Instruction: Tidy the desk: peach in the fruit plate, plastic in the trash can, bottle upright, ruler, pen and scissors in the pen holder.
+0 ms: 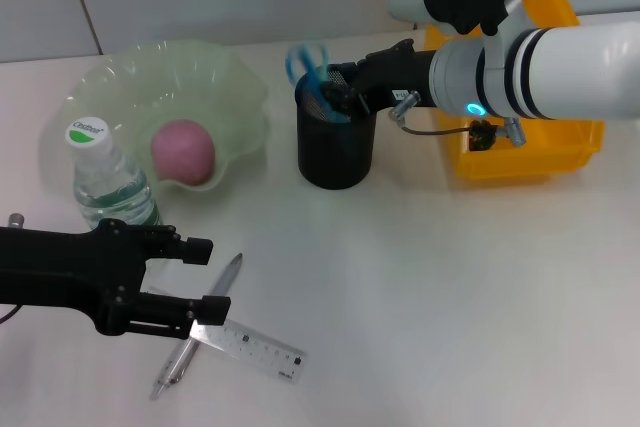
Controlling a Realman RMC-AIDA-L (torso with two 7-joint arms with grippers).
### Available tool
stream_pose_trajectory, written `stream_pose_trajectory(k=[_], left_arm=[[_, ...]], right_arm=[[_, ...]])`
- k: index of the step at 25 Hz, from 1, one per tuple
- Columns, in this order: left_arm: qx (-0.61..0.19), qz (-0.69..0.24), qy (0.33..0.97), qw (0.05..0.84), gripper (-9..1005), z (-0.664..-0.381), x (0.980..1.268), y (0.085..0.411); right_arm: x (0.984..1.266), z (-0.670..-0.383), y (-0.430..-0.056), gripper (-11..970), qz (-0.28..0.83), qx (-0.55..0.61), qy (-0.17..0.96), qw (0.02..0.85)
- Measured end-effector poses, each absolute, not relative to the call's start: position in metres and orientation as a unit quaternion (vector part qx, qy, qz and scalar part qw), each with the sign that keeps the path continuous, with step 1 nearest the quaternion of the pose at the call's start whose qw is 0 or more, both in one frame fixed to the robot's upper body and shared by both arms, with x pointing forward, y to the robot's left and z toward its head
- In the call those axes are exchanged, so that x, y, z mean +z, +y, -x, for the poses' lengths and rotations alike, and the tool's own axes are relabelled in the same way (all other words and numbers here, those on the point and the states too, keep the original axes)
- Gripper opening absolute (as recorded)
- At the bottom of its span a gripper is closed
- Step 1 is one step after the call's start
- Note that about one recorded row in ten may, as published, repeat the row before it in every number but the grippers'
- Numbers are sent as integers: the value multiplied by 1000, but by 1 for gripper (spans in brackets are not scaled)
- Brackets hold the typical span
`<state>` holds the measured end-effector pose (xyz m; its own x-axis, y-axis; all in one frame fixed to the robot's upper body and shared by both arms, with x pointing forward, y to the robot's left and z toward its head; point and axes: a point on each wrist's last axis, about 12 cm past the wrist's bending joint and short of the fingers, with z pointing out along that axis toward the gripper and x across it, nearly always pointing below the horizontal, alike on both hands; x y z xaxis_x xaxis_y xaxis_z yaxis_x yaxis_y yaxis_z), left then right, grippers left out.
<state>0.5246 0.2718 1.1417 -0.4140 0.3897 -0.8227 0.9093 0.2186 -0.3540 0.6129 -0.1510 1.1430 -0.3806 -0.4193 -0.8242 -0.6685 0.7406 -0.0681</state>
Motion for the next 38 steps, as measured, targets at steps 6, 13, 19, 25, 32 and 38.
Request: stream_pose_trajectory(k=[6, 13, 19, 25, 32, 38], left_arm=[[-432, -452, 720, 300, 777, -525, 1142, 272], [-432, -451, 721, 300, 777, -526, 1143, 271], [-433, -450, 721, 299, 776, -526, 1143, 271], [-433, -448, 723, 299, 776, -527, 1144, 271], [-434, -447, 723, 299, 775, -529, 1145, 270], [-434, -446, 724, 297, 775, -529, 1145, 270]], right_arm=[[1143, -612, -150, 333, 333, 142, 818, 447], [1153, -609, -153, 480, 326, 146, 811, 464], [1179, -599, -168, 542, 320, 158, 805, 474], [1214, -585, -199, 541, 324, 196, 824, 422], [1239, -570, -233, 541, 337, 232, 850, 330], [1232, -565, -245, 540, 343, 231, 870, 269]])
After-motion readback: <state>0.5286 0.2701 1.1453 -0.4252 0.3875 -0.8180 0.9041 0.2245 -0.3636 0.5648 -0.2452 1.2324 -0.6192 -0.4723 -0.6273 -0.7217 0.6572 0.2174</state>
